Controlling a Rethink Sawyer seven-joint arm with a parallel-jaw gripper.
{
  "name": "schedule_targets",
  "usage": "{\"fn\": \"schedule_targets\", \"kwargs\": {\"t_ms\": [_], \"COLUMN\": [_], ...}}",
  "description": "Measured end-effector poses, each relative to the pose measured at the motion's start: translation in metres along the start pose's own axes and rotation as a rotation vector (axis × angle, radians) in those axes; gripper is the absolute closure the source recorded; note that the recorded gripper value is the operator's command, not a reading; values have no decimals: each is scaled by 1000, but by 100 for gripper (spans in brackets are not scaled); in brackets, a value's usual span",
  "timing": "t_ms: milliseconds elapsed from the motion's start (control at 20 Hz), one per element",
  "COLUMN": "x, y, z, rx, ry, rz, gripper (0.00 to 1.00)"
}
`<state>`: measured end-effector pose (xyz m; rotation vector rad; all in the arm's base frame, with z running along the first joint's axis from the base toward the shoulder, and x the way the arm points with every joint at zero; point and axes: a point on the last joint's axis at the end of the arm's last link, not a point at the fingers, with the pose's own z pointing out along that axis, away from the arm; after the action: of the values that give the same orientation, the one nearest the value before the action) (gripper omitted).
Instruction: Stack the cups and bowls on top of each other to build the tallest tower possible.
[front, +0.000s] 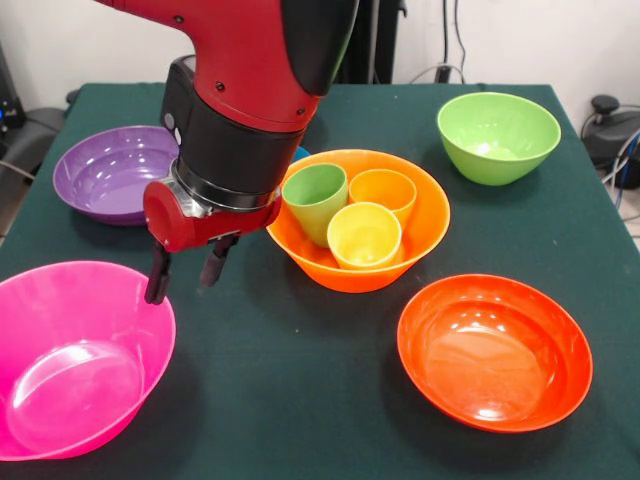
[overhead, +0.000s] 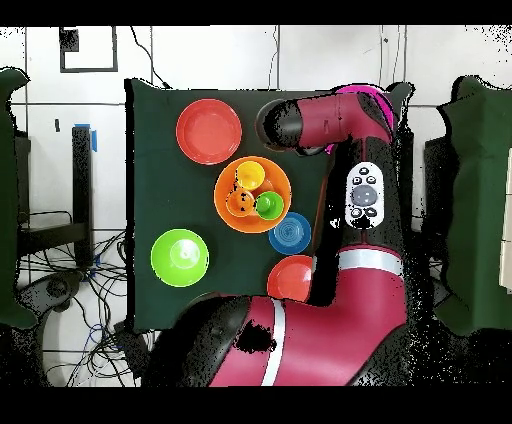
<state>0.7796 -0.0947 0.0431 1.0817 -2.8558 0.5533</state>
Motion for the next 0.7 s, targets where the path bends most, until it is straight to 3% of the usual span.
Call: {"fn": "schedule_targets", "kwargs": {"t_ms": [200,700], "x": [-1,0], "y": [-2,-14], "z": [0,4], "rx": [11,80], "ry": [-11,-62], "rz": [0,0], "gripper": [0,0]}}
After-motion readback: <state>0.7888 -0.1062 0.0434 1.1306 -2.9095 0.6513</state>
